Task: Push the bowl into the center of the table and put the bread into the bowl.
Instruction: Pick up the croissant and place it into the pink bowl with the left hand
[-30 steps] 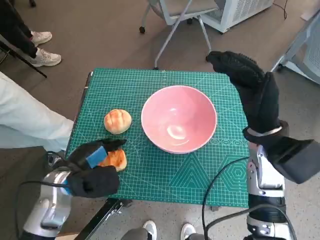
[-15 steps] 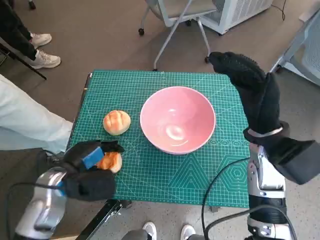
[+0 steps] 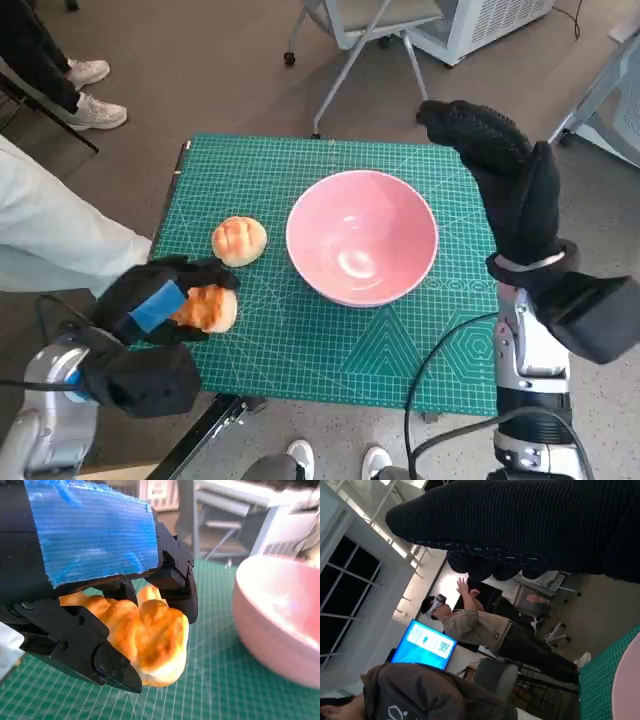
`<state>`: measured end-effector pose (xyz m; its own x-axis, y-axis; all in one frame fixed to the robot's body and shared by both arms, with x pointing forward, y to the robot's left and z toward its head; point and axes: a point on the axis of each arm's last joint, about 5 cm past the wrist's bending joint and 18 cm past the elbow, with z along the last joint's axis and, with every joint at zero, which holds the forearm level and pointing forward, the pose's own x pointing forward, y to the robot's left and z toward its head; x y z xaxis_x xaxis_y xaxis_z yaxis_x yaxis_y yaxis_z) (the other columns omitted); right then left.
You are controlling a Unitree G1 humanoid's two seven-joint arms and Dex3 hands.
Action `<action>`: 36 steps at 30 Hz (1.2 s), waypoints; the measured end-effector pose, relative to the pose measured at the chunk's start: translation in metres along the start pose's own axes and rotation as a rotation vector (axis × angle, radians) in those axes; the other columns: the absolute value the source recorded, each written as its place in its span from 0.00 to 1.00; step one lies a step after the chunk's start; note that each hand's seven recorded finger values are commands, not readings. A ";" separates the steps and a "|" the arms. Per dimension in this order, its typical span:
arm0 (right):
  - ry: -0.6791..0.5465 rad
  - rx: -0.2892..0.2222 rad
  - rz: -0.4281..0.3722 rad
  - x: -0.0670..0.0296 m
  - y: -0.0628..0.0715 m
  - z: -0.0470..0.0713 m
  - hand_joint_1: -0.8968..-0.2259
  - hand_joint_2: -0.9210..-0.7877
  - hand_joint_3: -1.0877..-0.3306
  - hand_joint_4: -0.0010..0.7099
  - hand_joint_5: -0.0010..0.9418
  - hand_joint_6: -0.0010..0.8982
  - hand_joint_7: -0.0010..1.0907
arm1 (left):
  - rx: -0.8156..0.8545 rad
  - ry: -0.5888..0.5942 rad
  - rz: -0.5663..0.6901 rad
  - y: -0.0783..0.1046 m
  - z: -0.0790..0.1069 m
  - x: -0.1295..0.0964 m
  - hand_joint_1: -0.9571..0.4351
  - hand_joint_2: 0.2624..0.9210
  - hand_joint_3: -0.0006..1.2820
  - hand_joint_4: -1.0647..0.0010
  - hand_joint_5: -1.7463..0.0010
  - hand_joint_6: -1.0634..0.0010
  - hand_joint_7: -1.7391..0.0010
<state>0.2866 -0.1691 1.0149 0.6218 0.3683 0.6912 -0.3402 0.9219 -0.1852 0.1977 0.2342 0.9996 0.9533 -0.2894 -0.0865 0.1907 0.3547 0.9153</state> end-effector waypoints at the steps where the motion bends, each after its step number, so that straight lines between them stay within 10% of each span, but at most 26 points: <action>1: 0.000 0.001 -0.001 -0.0001 0.000 0.000 0.31 0.00 0.48 0.28 0.00 0.00 0.58 | -0.004 -0.010 0.012 0.003 0.002 0.000 0.69 0.96 0.03 0.22 0.38 0.35 0.40; 13: -0.009 0.017 -0.005 0.0014 0.000 0.000 0.29 0.00 0.49 0.28 0.00 0.00 0.59 | 0.050 -0.312 0.374 0.068 0.057 0.018 0.69 0.90 0.01 0.13 0.43 0.22 0.51; 36: -0.035 0.004 -0.007 -0.0029 0.000 0.006 0.33 0.00 0.47 0.29 0.00 0.00 0.60 | 0.082 -0.574 0.205 0.051 0.123 0.121 0.69 0.99 0.01 0.22 0.40 0.38 0.37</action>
<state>0.2803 -0.1712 1.0174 0.5990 0.3573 0.7166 -0.3387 0.9240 -0.1776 0.2942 0.1077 1.0838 0.6863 -0.6629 0.2992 -0.0234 0.3910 0.9201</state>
